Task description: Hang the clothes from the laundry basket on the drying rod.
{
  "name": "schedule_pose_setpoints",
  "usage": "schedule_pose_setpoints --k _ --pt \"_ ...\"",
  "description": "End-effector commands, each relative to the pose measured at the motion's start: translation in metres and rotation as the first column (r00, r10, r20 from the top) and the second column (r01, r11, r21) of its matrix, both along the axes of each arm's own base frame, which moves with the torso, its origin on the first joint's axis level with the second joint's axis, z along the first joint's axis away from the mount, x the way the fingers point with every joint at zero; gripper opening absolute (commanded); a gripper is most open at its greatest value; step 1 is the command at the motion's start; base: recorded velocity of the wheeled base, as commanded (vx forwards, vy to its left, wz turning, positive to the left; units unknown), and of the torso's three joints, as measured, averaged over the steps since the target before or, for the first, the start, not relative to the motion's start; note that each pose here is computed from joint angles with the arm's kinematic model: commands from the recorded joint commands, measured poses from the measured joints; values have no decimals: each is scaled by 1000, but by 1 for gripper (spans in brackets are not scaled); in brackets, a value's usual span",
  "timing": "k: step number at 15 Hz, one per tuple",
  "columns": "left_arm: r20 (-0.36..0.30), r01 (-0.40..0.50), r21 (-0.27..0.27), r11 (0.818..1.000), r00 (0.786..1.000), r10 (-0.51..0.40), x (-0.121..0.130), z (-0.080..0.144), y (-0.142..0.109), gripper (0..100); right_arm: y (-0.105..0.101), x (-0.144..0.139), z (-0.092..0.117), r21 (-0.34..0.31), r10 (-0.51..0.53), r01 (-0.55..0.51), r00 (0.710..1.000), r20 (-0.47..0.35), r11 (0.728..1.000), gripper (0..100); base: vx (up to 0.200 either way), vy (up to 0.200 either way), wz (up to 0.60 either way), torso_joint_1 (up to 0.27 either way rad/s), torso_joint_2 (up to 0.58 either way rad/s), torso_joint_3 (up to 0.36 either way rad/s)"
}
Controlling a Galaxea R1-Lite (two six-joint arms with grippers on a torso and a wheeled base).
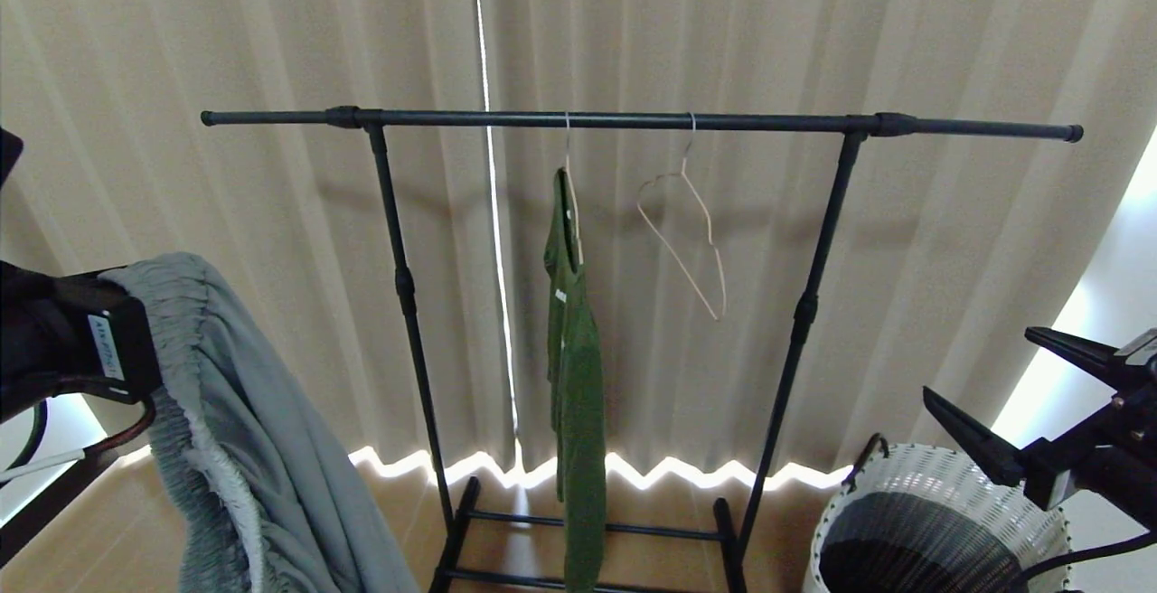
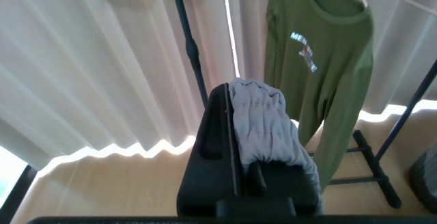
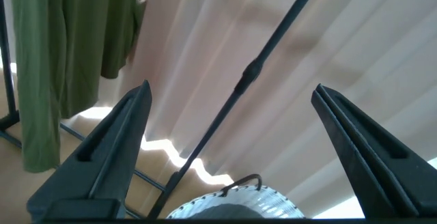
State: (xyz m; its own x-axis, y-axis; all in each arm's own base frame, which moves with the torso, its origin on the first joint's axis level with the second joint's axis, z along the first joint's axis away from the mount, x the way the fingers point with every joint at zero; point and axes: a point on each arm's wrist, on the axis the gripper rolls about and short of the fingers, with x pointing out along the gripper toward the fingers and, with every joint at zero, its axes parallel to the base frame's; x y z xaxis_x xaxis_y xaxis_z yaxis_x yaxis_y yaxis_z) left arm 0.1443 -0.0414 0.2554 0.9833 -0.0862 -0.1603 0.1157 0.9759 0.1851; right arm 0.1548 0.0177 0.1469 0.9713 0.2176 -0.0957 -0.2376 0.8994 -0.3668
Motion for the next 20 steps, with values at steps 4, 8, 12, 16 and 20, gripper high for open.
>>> schedule_pose_setpoints --k 4,8,12,16,20 --pt "-2 0 1 1000 1000 0 0 -1 0 0 0 0 0 0 1 -1 1000 -2 1000 100 0 0 0 249 -516 -267" --pt "8 -3 -5 1000 1000 3 -9 -3 3 0 0 0 0 8 11 -11 1000 -5 1000 100 0 0 0 209 -426 -218" --pt "-37 -74 31 997 996 75 -15 -22 15 0 2 15 -1 5 20 -20 999 -32 1000 100 0 0 0 23 -45 -23" --pt "-58 -139 45 989 988 141 -15 -52 25 0 -2 25 0 27 -69 73 987 -144 997 100 0 0 0 0 0 0" --pt "-30 -150 13 989 988 151 -17 -65 26 0 -3 21 35 155 -96 148 949 -300 977 100 0 0 0 0 0 0"
